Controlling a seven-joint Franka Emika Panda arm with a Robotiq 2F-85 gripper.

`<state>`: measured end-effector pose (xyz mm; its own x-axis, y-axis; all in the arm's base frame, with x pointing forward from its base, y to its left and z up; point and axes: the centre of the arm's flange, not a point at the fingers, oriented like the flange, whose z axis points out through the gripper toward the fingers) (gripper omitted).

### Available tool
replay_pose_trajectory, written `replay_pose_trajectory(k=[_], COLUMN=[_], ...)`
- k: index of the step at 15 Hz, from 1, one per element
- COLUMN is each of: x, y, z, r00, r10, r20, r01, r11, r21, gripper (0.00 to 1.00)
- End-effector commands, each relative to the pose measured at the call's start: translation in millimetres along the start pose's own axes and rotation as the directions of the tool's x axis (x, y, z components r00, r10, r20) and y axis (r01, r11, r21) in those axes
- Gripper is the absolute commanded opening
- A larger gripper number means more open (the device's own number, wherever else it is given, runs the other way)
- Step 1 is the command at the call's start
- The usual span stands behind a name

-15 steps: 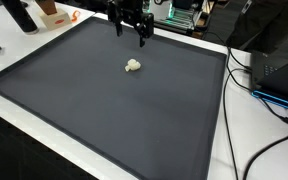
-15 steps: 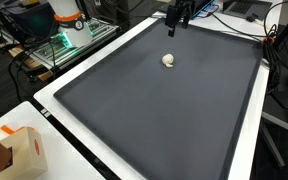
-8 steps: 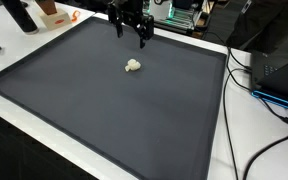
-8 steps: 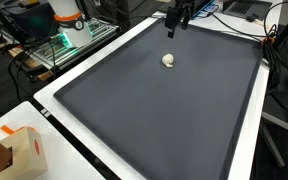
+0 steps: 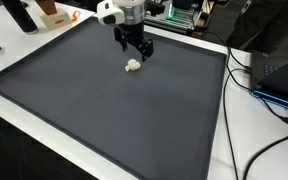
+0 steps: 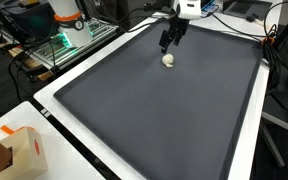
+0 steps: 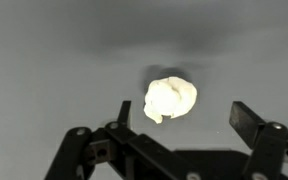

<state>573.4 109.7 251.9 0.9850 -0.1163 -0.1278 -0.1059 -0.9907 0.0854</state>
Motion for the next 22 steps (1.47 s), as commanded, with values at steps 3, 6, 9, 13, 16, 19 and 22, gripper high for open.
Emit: replay_pose_trajectory(k=[3, 6, 9, 13, 16, 19, 22], x=[1, 4, 5, 6, 7, 8, 8], y=[6, 8, 9, 7, 6, 5, 3], z=[30, 37, 43, 46, 46, 42, 40], r00=[1.0, 1.0, 1.0, 1.0, 1.0, 1.0, 1.0], r10=[0.01, 0.015, 0.015, 0.004, 0.0, -0.005, -0.011], r20=[0.003, 0.006, 0.014, 0.019, 0.017, 0.009, 0.006], r01=[-0.01, -0.015, -0.015, -0.005, -0.001, 0.005, 0.011], r11=[0.999, 0.999, 0.999, 0.999, 0.999, 0.999, 0.999], r21=[0.036, 0.037, 0.037, 0.042, 0.042, 0.041, 0.037], gripper=[1.0, 1.0, 0.85, 0.53, 0.3, 0.08, 0.04])
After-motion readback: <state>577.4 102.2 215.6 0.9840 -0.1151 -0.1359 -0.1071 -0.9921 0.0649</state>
